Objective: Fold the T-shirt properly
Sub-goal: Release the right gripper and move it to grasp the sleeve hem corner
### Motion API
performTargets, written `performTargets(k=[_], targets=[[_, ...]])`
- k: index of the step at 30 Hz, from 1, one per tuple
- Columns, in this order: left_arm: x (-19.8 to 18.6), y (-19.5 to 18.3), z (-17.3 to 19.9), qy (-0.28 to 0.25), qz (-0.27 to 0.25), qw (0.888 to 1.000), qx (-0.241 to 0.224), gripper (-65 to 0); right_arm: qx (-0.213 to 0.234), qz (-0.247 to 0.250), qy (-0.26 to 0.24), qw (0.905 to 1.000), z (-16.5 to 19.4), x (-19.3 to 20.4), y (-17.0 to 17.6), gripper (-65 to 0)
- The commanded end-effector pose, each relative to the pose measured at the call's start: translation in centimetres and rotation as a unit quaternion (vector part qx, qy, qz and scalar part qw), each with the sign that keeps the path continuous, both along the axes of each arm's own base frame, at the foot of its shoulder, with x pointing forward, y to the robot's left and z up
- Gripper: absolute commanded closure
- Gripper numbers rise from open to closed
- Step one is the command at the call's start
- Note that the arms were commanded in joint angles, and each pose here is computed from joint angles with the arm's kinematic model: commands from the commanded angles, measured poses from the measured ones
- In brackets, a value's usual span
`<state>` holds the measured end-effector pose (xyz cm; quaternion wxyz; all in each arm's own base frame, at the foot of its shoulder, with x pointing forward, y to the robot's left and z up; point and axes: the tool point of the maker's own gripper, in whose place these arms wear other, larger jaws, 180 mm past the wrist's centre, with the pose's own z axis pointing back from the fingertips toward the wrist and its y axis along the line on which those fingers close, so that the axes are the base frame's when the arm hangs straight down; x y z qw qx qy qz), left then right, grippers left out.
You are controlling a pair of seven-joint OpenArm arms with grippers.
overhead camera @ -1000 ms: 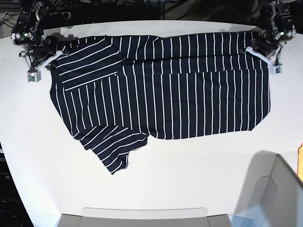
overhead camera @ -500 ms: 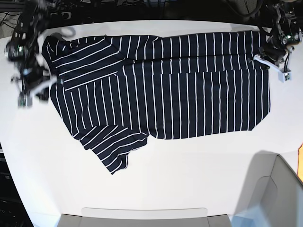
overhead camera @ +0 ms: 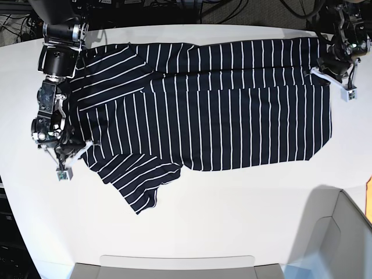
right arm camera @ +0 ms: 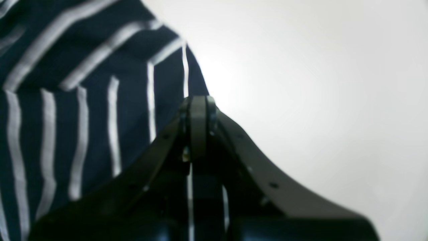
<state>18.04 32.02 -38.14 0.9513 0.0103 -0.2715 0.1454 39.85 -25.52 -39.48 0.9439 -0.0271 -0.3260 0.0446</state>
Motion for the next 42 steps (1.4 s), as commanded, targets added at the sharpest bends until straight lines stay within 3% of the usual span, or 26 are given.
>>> performTargets(k=[1, 8, 13, 21, 26, 30, 35, 38, 42], targets=[[0.6, 0.6, 1.0, -0.014, -0.004, 1.000, 0.012, 0.0, -0.006, -0.001, -0.020, 0.9998, 1.3, 1.0, -0.5, 0.0], [0.6, 0.6, 1.0, -0.015, -0.003, 1.000, 0.012, 0.0, -0.032, -0.001, 0.039, 0.9987, -1.5, -3.5, -1.2, 0.0], [1.9, 0.7, 1.6, -0.031, -0.001, 0.999, 0.012, 0.0, -0.057, 0.008, 0.063, 0.9963, -1.3, -6.9, -1.2, 0.0], [2.0, 0.5, 1.5, -0.032, -0.004, 0.999, 0.011, 0.0, -0.093, 0.027, 0.024, 0.9950, 3.5, -8.1, 0.1, 0.0], [2.0, 0.6, 1.5, -0.031, -0.003, 0.999, 0.011, 0.0, -0.101, 0.028, -0.040, 0.9937, 7.7, -5.1, 0.4, -0.4], [2.0, 0.6, 1.5, -0.031, -0.002, 0.999, 0.010, 0.0, -0.088, 0.013, -0.059, 0.9943, 9.5, -0.9, -0.3, -16.1], [1.9, 0.3, 1.3, -0.030, -0.002, 1.000, 0.007, 0.0, -0.046, 0.000, -0.081, 0.9956, 9.1, 4.7, -1.3, -28.0], [1.8, 0.1, 1.2, -0.032, 0.003, 0.999, 0.002, 0.0, -0.018, -0.008, -0.103, 0.9945, 8.2, 7.8, -2.1, -28.3], [1.9, 0.0, 1.2, -0.031, 0.000, 1.000, 0.001, 0.0, 0.001, 0.044, -0.063, 0.9970, 5.5, 9.8, -1.1, -28.4]])
